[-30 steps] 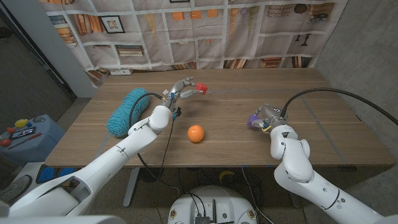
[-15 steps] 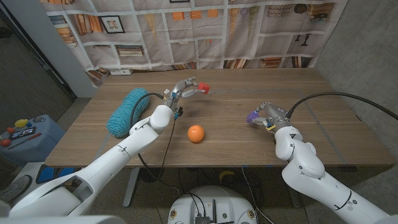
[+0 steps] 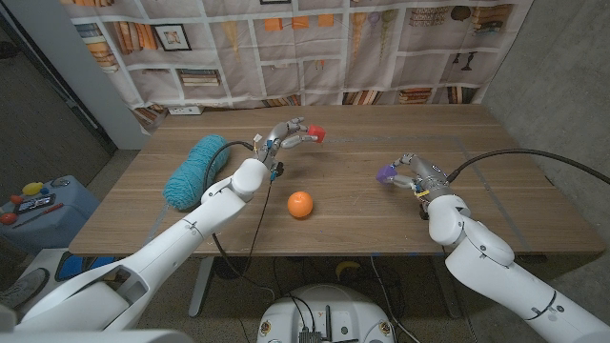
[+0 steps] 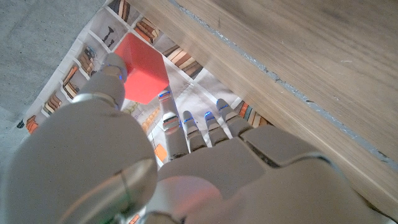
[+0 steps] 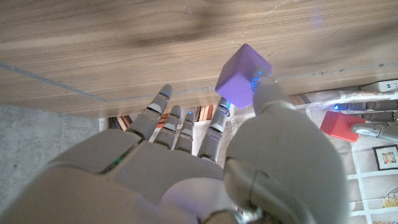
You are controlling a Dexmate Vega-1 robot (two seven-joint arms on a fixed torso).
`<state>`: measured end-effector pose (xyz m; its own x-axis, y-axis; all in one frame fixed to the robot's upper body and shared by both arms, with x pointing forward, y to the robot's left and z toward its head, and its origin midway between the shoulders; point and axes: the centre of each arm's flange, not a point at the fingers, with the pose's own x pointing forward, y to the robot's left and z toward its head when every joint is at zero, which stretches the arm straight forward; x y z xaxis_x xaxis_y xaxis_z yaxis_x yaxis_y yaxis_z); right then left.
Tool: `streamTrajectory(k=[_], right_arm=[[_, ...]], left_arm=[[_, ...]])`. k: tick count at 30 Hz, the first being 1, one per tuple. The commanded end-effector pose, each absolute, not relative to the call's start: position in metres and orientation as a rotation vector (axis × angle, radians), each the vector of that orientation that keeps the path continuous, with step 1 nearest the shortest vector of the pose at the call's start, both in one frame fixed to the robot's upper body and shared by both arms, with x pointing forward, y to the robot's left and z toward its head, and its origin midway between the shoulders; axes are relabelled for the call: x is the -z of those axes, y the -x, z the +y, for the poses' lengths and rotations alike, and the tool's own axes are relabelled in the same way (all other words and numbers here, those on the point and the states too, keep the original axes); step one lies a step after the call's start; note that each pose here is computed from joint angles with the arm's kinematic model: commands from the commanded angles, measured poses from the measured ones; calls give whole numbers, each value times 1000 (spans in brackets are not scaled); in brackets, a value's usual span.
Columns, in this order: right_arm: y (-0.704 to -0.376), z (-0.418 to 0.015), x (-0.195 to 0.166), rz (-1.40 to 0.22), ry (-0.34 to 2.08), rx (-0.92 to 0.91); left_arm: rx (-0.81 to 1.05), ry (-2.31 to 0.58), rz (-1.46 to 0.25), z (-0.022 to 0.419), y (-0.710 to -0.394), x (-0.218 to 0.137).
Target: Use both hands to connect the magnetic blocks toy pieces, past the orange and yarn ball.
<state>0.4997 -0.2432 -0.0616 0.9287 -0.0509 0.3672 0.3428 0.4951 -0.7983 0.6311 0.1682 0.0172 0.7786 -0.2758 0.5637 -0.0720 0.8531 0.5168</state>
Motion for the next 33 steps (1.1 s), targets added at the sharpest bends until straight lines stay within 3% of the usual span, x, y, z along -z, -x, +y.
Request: streamTrajectory(k=[1, 33], right_arm=[[-504, -260, 60, -374, 839, 212], [-525, -272, 56, -459, 537, 85]], left_arm=[[155, -517, -677, 161, -633, -19], [287, -389, -681, 155, -631, -26]])
